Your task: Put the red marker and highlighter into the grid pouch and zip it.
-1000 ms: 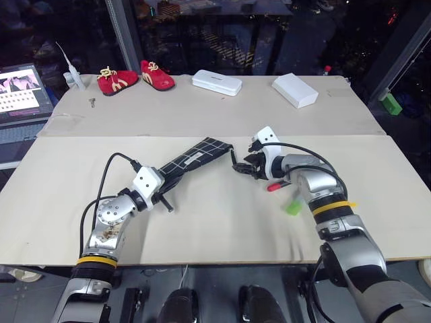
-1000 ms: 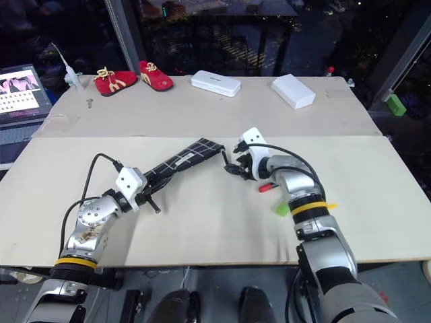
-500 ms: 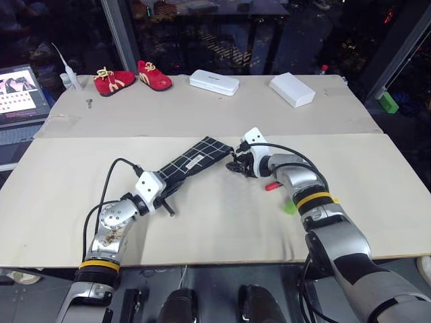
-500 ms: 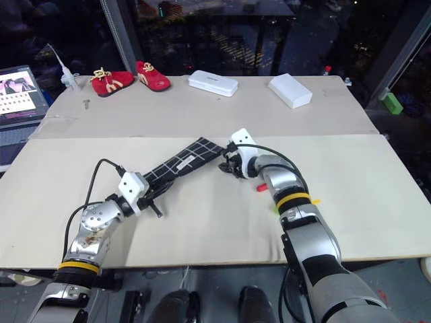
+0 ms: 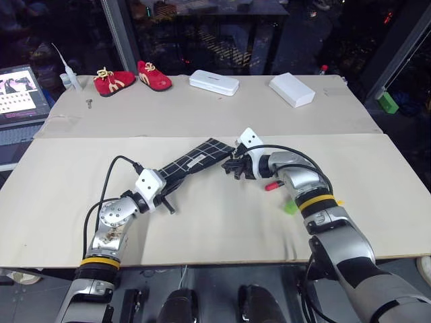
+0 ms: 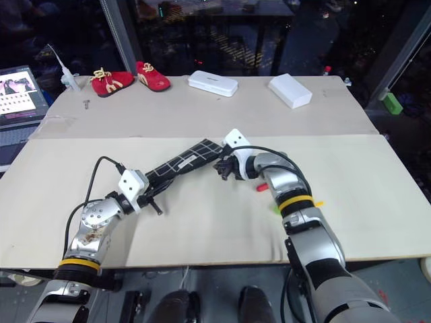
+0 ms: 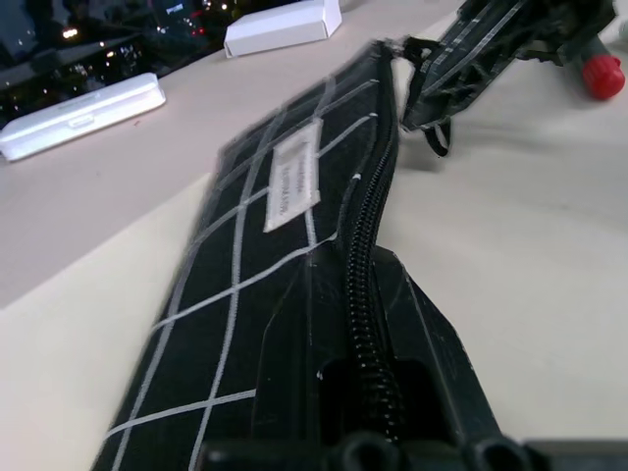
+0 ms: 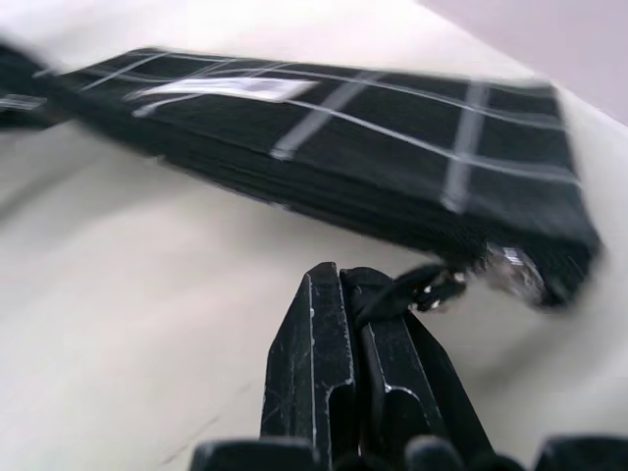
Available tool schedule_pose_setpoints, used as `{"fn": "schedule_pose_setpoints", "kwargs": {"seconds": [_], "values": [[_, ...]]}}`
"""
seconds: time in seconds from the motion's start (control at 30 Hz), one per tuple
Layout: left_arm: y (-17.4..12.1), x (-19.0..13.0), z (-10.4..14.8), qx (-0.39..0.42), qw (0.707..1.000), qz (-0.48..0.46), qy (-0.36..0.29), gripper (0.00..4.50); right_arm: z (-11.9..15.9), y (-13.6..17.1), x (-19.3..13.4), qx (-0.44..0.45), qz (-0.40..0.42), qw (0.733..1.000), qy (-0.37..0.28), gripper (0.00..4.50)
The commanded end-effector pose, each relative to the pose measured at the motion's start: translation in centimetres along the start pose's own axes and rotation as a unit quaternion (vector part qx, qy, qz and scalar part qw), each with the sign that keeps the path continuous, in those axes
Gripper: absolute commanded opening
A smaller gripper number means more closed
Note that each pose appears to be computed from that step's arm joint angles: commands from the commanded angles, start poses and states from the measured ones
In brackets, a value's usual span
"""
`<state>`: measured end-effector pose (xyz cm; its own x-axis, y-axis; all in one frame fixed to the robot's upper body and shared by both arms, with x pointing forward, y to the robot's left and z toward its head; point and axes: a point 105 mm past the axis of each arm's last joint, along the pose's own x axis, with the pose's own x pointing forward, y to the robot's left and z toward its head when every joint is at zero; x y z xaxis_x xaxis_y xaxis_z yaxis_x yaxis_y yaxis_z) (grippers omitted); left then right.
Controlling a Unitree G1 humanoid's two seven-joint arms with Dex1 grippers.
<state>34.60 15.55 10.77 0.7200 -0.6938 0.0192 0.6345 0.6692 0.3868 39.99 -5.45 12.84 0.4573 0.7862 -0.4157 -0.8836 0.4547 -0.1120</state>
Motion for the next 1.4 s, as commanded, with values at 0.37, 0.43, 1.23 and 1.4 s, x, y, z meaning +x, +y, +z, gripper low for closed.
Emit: {"fn": "schedule_pose_setpoints", "kwargs": {"seconds": [0.37,0.43,1.23,1.4], "values": [[0.6,0.5,0.7,0.005,1.0,0.005,-0.024,0.0,2.1,5.7,3.3,-0.071,0.07,0.995,0.009,0.03],[0.6,0.6,0.7,0.004,1.0,0.004,-0.025,0.0,2.4,6.0,3.5,-0.073,0.076,0.994,0.008,0.03],[-0.3,1.9,1.5,-0.008,0.999,-0.008,-0.044,0.0,5.3,10.0,5.4,-0.093,0.167,0.982,-0.007,0.03],[-0.6,1.9,1.7,-0.008,0.999,-0.007,-0.046,0.0,3.5,8.3,3.4,-0.091,0.144,0.985,0.005,1.19]]}}
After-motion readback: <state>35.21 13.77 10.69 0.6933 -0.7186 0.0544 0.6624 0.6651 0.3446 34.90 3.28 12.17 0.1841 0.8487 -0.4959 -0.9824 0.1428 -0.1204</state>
